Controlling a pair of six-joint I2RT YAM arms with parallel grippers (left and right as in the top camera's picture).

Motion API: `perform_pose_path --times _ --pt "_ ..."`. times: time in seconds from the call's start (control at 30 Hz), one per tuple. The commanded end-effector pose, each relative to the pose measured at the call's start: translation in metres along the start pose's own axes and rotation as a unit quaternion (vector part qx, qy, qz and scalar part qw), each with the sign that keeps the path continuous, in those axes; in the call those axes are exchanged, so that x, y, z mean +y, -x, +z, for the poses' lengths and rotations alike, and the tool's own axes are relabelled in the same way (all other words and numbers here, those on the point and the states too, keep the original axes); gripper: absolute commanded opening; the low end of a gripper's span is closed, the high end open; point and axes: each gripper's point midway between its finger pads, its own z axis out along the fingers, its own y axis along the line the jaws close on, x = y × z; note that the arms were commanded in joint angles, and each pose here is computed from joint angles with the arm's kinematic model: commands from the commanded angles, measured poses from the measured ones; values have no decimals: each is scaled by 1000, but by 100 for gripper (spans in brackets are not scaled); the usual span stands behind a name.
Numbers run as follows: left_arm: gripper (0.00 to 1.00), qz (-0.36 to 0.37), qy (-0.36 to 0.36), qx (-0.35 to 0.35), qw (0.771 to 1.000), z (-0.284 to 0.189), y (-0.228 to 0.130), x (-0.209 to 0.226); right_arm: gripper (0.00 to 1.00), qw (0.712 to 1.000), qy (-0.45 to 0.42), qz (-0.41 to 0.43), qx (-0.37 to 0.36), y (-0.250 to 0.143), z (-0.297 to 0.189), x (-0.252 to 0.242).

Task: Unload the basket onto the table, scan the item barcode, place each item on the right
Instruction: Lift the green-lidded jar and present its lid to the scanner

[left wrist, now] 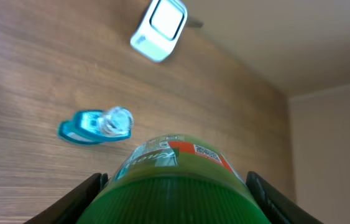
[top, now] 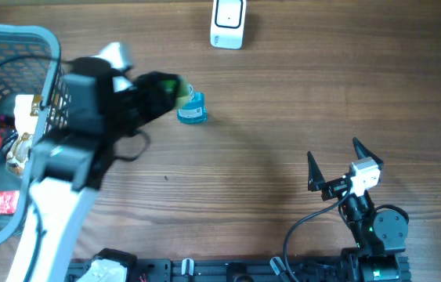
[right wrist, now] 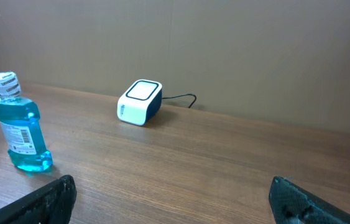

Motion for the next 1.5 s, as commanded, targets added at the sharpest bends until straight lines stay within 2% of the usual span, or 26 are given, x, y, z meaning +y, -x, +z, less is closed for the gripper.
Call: perform_pose_path --times 0.0,0.07,0.27,0.5,0.67,0.73,0.9,1.0,1.13,1.2,1.23,1.27,1.3,1.33,1.4,1.47 --pt "60 -10 40 9 999 48 -24 -12 100 1000 -2 5 -4 2 0 0" --pt "60 2 39 49 998 90 -60 -29 100 1000 -2 5 -4 2 0 0" --pt "61 -19 81 81 993 148 -126 -36 100 1000 -2 4 -4 2 0 0" --pt "61 -125 139 30 982 158 -137 -21 100 1000 -2 4 -4 2 0 0" --pt "62 -254 208 -5 945 154 -145 10 100 1000 -2 4 -4 2 0 0" --pt "57 -277 229 -5 933 165 -157 21 100 1000 -2 5 -4 2 0 0" --pt "61 -284 282 1 916 197 -184 54 100 1000 -2 5 -4 2 0 0" --pt "61 -313 301 -8 901 206 -194 67 100 1000 -2 5 -4 2 0 0" --pt "69 -387 309 -12 868 209 -202 71 100 1000 -2 4 -4 2 0 0" --pt "73 -404 308 -4 861 209 -206 69 100 1000 -2 4 -4 2 0 0" --pt "84 -423 309 -2 852 209 -209 68 100 1000 -2 5 -4 2 0 0" --pt "90 -433 307 -1 848 210 -209 66 100 1000 -2 4 -4 2 0 0" --pt "98 -440 302 3 845 211 -210 64 100 1000 -2 5 -4 2 0 0" --pt "100 -442 298 5 846 212 -210 61 100 1000 -2 4 -4 2 0 0" --pt "100 -443 286 14 850 215 -211 55 100 1000 -2 4 -4 2 0 0" --pt "100 -427 266 27 864 220 -208 45 100 1000 -2 5 -4 2 0 0"
